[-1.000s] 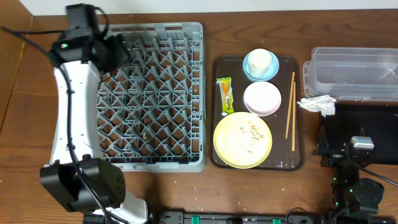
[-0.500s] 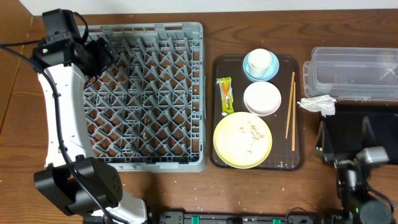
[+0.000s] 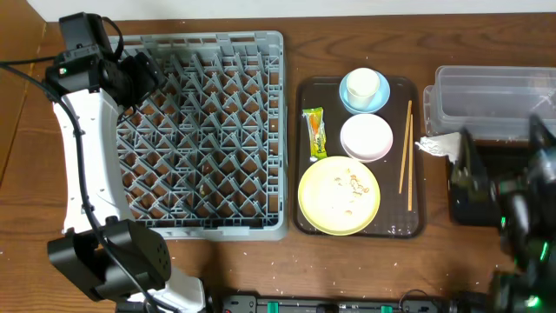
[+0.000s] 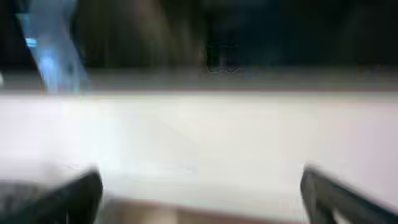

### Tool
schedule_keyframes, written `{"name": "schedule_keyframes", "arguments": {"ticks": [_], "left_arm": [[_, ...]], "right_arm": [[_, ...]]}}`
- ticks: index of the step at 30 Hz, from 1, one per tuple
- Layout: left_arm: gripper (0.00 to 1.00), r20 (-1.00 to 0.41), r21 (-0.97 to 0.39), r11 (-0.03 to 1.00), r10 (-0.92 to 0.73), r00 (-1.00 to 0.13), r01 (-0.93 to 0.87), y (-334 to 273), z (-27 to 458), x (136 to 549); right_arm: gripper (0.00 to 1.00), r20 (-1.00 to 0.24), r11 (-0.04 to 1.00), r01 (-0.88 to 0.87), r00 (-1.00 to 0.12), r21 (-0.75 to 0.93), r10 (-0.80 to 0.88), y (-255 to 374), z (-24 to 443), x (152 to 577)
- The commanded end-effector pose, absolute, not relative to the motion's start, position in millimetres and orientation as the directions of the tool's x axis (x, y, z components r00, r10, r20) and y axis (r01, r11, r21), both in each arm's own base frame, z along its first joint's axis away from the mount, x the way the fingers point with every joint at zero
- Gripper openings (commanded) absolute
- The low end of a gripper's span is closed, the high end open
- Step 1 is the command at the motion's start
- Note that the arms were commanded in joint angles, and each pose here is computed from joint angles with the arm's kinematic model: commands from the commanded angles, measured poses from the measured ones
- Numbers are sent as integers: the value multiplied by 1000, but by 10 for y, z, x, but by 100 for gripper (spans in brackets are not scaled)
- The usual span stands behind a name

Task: Sort waste into correct bins and load items into the dishwasher
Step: 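Grasp the tissue beside the clear bin with the right gripper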

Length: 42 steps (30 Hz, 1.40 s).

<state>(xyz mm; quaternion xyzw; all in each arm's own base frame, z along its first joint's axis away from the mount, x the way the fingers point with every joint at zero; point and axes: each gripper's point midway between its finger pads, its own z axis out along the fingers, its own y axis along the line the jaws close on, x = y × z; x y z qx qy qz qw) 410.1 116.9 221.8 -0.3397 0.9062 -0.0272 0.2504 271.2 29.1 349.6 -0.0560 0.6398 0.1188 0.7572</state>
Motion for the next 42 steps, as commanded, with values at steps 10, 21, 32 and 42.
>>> {"name": "schedule_keyframes", "arguments": {"ticks": [10,21,32,42], "left_arm": [[91,-451,-223,761,-634,-627,-609,1179,2307,4055],[99,-451,-223,761,-634,-627,-609,1179,2307,4055],[99,-452,-223,761,-634,-627,-609,1179,2307,4055],[98,-451,-223,761,-634,-627,-609,1179,2307,4055]], "right_arm": [[99,-686,913,-245,-726,326,50,482,2535,3516],[43,-244,963,186,-942,193,230,-11,1303,3298],[55,-135,965,264,-956,4,262,-328,698,3367],[41,-178,964,266,-949,-6,261,-372,596,3543]]}}
